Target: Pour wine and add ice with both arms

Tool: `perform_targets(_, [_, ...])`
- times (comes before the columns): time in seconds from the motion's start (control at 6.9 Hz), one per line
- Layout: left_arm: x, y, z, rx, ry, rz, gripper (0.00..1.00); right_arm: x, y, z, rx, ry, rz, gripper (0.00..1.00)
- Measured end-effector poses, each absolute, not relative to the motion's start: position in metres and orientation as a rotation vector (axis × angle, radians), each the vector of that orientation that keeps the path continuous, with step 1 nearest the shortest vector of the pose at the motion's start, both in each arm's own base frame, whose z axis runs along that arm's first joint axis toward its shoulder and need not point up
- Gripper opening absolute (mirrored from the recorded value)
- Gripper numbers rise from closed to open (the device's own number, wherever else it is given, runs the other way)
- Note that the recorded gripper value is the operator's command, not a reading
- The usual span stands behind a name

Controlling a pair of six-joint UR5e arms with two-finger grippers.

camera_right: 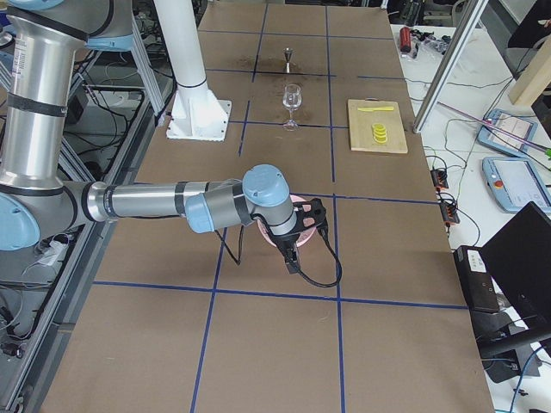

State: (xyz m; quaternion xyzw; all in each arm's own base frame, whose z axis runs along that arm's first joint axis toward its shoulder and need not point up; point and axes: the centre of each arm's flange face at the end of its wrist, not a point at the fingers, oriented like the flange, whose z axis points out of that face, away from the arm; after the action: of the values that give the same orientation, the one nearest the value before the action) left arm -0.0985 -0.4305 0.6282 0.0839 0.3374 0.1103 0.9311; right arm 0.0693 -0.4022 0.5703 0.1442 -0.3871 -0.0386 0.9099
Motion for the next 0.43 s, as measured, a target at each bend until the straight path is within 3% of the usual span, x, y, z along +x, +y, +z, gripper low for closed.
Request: perform_targets(0.43, [-0.097,-0.430,0.610,0.210,0.721,0.208,1.00,0.013,-0.402,0.548,0.290,-0.872,0.016,0.93])
